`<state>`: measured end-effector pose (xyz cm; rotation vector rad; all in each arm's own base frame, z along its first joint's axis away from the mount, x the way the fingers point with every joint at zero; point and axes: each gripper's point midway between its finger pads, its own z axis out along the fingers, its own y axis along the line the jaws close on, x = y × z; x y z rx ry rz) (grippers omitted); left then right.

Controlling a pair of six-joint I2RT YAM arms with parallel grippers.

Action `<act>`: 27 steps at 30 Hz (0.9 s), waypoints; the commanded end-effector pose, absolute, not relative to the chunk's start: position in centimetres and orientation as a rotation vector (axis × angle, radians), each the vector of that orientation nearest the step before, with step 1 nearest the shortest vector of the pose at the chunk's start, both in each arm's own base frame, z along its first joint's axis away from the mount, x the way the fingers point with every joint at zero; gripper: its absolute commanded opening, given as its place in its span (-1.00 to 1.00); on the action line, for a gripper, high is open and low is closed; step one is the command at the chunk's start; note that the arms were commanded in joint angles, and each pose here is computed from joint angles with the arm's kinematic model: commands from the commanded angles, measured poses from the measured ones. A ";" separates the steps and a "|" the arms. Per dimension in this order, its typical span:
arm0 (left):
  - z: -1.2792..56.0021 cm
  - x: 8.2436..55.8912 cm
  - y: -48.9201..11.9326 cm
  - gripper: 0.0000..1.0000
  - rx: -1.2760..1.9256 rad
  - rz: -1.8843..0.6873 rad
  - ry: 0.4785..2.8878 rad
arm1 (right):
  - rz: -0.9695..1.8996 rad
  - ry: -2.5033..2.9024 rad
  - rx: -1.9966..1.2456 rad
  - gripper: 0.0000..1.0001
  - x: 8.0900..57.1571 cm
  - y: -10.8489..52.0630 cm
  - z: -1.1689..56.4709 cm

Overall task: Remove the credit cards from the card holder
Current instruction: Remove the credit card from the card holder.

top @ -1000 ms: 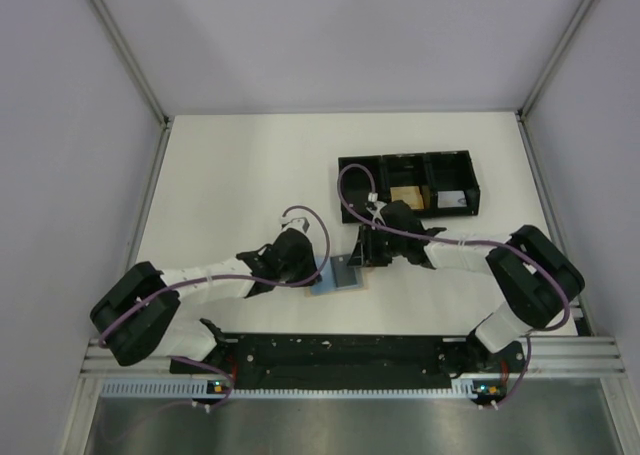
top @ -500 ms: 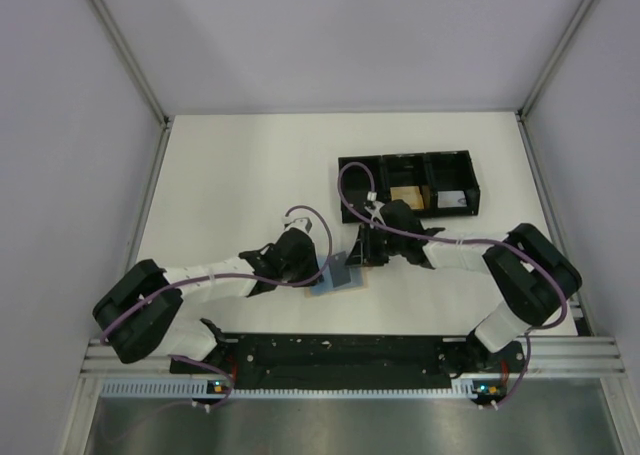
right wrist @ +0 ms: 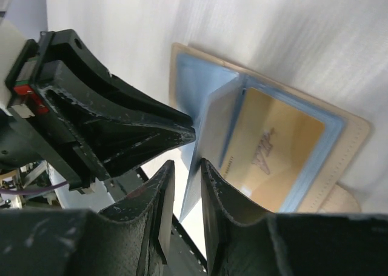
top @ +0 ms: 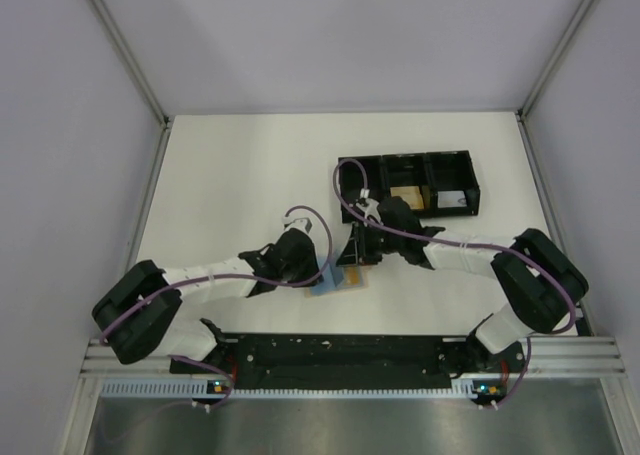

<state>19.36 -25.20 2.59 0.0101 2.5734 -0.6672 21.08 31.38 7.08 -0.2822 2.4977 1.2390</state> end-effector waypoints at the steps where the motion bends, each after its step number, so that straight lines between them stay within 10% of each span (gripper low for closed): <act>1: 3.0 19.0 -24.6 -0.55 -0.010 -0.651 2.562 | 1.332 2.372 -0.371 -0.48 21.5 33.8 10.7; 17: 7.0 19.8 -24.8 -0.39 -0.158 -0.811 2.396 | 1.251 2.405 -0.386 -0.49 21.7 34.0 9.0; 27: 8.5 19.9 -26.4 0.08 -0.201 -0.976 2.315 | 1.344 2.367 -0.388 -0.37 21.5 35.3 9.8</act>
